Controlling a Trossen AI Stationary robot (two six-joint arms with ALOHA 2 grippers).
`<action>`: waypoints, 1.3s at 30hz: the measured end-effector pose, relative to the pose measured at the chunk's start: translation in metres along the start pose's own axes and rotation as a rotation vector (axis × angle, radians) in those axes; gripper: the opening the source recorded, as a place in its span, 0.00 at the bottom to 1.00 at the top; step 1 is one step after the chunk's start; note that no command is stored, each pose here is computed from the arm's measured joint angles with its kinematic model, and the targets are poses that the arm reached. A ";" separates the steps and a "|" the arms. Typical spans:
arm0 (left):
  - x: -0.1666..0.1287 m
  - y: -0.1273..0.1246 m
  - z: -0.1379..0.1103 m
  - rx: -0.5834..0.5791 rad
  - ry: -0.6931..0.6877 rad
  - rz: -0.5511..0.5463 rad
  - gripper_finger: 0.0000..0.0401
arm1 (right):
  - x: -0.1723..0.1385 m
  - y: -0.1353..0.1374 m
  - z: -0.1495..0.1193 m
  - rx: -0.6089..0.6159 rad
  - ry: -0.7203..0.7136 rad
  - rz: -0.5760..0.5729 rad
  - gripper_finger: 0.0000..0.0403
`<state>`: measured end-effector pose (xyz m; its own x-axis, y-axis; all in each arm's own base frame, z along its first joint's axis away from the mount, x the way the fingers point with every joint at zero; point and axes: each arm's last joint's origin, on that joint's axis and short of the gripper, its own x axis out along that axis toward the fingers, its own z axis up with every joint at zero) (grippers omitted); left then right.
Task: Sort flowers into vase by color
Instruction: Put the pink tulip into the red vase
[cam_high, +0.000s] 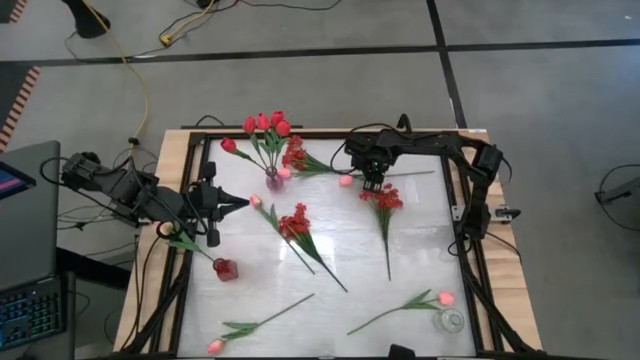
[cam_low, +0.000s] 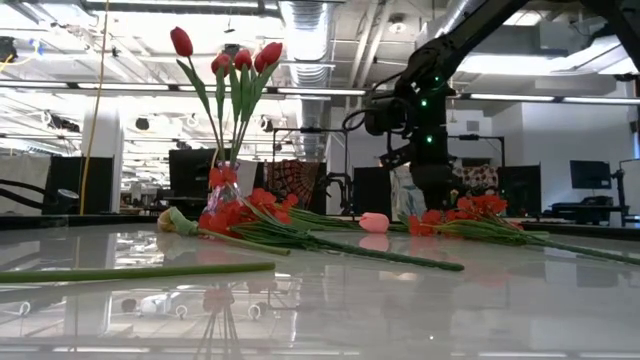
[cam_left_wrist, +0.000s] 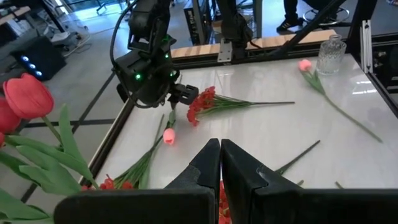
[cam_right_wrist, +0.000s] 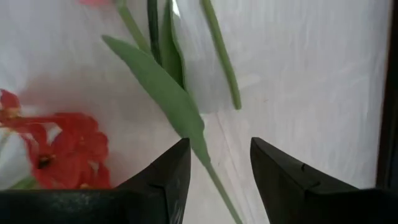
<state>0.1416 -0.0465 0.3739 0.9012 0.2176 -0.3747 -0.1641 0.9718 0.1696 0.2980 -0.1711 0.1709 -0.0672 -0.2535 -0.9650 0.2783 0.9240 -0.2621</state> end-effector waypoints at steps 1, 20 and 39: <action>0.000 0.000 0.000 -0.004 0.002 -0.001 0.00 | 0.001 0.000 0.000 -0.004 0.010 0.002 0.48; 0.000 0.000 -0.003 -0.009 0.030 0.006 0.00 | 0.037 0.006 0.003 -0.046 0.147 -0.021 0.35; 0.000 0.001 -0.003 -0.013 0.028 0.008 0.00 | -0.089 0.005 -0.011 0.063 -0.254 -0.088 0.08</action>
<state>0.1402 -0.0457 0.3712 0.8886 0.2274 -0.3984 -0.1765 0.9711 0.1607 0.2947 -0.1406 0.2555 0.1468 -0.4033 -0.9032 0.3420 0.8775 -0.3362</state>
